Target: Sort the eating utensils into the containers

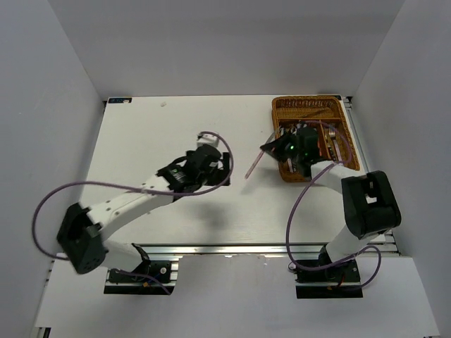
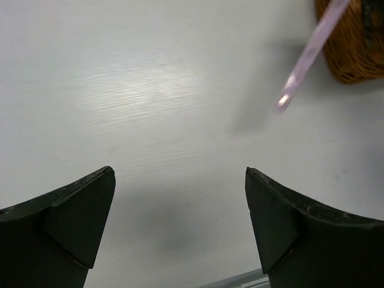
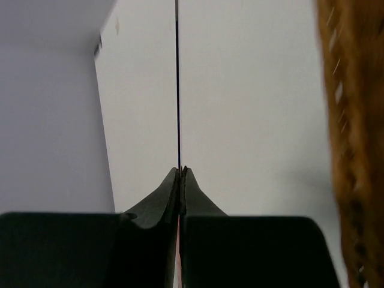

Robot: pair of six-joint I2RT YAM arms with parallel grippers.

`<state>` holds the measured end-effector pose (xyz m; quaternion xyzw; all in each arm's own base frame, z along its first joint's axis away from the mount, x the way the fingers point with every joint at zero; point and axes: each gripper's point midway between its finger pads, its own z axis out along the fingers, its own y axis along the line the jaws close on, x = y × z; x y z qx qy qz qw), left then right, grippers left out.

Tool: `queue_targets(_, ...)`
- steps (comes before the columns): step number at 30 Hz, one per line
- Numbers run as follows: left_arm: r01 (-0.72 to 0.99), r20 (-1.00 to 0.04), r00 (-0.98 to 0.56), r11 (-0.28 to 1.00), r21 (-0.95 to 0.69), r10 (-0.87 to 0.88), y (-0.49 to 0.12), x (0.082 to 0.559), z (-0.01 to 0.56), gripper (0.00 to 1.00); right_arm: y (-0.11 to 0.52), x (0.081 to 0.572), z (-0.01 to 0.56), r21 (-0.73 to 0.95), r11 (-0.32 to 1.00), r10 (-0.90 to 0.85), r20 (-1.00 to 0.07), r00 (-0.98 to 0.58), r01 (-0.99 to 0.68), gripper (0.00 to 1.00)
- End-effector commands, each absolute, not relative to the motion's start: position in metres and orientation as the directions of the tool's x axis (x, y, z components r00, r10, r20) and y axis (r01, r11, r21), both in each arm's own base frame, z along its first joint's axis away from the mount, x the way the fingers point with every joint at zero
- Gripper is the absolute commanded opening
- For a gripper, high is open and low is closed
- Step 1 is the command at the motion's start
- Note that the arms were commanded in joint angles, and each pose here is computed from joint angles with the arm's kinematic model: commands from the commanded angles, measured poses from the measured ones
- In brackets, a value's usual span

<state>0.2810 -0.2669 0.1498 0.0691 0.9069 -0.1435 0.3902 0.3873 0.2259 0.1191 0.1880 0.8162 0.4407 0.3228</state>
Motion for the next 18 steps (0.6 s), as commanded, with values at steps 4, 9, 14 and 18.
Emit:
queue_targets(4, 0.012, -0.85, -0.523, 0.998, 0.062, 0.059, -0.137, 0.256, 0.213, 0.98, 0.123, 0.5, 0.171, 0.845, 0.462, 0.859, -0.351, -0.373, 0.27, 0.0)
queue_targets(9, -0.019, -0.889, -0.457, 1.0, 0.01, 0.0, -0.105, 0.234, 0.205, 0.98, 0.054, 0.573, 0.19, 0.867, 0.324, 0.945, -0.312, -0.094, 0.378, 0.0)
queue_targets(14, -0.034, -0.904, -0.426, 0.999, -0.031, -0.042, -0.101, 0.232, 0.208, 0.98, 0.007, 0.632, 0.175, 0.855, 0.28, 0.954, -0.297, -0.031, 0.436, 0.0)
queue_targets(18, -0.018, -0.891, -0.455, 1.0, -0.008, -0.016, -0.107, 0.234, 0.198, 0.98, -0.014, 0.66, 0.184, 0.846, 0.341, 0.925, -0.38, 0.013, 0.411, 0.0)
